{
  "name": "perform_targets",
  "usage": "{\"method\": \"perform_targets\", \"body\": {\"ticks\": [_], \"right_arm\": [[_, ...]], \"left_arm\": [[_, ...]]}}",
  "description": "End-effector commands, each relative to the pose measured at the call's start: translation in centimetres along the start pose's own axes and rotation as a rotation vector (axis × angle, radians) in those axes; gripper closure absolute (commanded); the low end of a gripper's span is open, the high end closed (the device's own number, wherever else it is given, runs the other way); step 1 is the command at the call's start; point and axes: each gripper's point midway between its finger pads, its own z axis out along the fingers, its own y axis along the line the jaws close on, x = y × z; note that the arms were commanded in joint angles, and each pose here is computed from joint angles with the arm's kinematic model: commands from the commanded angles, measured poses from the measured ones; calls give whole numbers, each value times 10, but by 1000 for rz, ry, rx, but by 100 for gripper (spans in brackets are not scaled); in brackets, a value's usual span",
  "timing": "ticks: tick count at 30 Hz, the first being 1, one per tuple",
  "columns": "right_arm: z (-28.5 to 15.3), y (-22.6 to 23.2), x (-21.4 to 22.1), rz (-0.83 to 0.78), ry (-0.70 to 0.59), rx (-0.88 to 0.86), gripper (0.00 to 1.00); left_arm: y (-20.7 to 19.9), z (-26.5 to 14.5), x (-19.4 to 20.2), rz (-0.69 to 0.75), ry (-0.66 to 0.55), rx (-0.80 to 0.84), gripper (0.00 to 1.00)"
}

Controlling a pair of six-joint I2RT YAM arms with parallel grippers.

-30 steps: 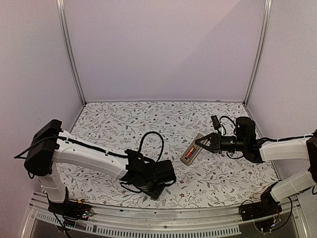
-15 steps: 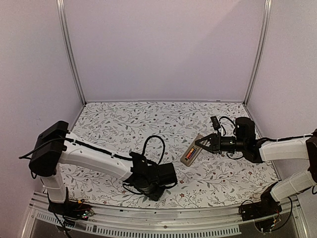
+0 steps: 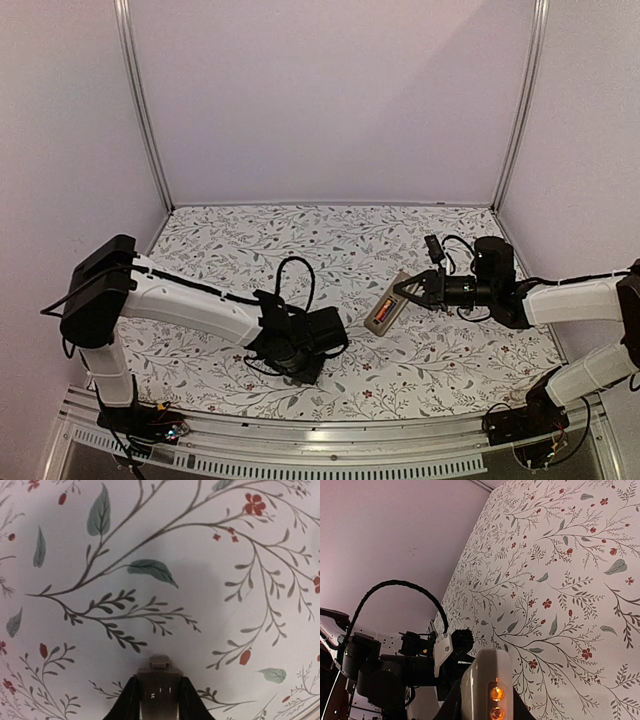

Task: Load the batteries into the remote control
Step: Move the battery cover to the center of the board.

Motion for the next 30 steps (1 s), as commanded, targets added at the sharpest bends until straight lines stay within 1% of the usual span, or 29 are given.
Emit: {"method": "perform_targets", "body": {"ticks": [1,3,5,8,10,12,14,17,20,21,23,25,30], "right_arm": [[1,-2,0,-19,3,2,100],[1,-3,1,-18,5,2,100],[2,-3,1,-19,6,2,100],[2,-2,0,-23,6,0,100],[2,-2,0,-25,9,-1,100],[2,-1,0,-26,11,-2,100],[2,-1,1,-28,12,-2,100],[1,0,0,-28,12,-4,100],[0,2,0,-32,9,-6,100],[0,1,-1,-32,7,-4,100],[0,2,-1,-34,5,-4,100],[0,1,-1,-33,3,0,100],[-1,1,-2,-31,0,5,100]], "left_arm": [[44,9,-30,-173,-68,-41,80],[62,14,-39,-246,-85,-52,81],[77,18,-45,-300,-103,-76,80],[87,20,-51,-337,-122,-92,67],[89,19,-52,-348,-126,-80,54],[91,14,-53,-356,-138,-64,44],[96,4,-54,-357,-161,-57,39],[114,-14,-50,-373,-194,-99,38],[137,-24,-41,-385,-205,-155,40],[143,-24,-37,-382,-194,-167,42],[150,-20,-29,-360,-166,-194,49],[152,-16,-22,-338,-138,-209,53],[146,-3,-12,-301,-76,-199,56]]}}
